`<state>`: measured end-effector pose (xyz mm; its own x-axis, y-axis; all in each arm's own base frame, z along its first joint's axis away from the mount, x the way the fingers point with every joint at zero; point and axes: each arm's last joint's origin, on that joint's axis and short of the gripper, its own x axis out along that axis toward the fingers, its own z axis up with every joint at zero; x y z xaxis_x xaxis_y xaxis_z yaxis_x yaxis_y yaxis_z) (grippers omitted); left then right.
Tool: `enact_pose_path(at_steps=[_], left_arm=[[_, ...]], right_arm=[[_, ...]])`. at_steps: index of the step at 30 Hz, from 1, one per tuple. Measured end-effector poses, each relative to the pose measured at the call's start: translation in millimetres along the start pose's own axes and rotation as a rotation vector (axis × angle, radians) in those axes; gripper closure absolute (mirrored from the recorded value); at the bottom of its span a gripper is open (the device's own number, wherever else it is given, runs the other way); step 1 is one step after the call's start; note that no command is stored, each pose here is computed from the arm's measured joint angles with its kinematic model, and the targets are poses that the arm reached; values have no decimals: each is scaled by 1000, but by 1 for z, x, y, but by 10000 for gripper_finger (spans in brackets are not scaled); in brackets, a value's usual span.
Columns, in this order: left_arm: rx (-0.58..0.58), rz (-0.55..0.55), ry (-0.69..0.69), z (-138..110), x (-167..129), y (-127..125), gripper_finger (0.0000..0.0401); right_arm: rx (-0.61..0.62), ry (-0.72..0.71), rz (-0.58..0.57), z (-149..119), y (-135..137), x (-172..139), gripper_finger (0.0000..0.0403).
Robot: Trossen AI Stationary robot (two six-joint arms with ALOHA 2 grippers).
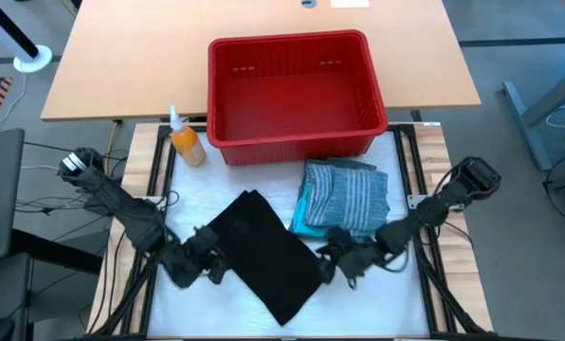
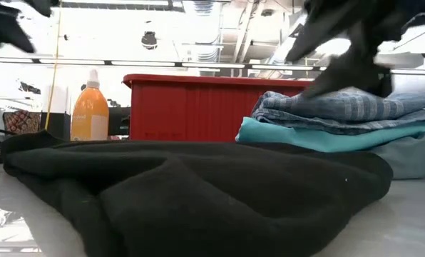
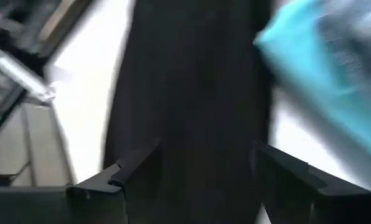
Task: Fold Laundry from Bin
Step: Fold the black shirt
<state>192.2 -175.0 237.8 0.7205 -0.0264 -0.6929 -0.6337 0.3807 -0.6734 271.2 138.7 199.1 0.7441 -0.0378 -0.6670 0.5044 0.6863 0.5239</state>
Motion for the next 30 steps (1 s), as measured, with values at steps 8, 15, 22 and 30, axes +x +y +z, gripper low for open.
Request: enact_pose_path(at_steps=[8,15,22,30], left_arm=[[-39,-81,-110,-30,61,-5,218],[30,-176,-92,-19,114,-15,218],[85,-91,16,3,136,-7,218],[135,179,356,0,131,18,219]], right_arm=[[-51,97,38,-16,-18,21,138],[-24,165,140,-33,-18,53,138],[-28,225,292,-32,5,73,138],[-47,297,284,-21,14,58,138]])
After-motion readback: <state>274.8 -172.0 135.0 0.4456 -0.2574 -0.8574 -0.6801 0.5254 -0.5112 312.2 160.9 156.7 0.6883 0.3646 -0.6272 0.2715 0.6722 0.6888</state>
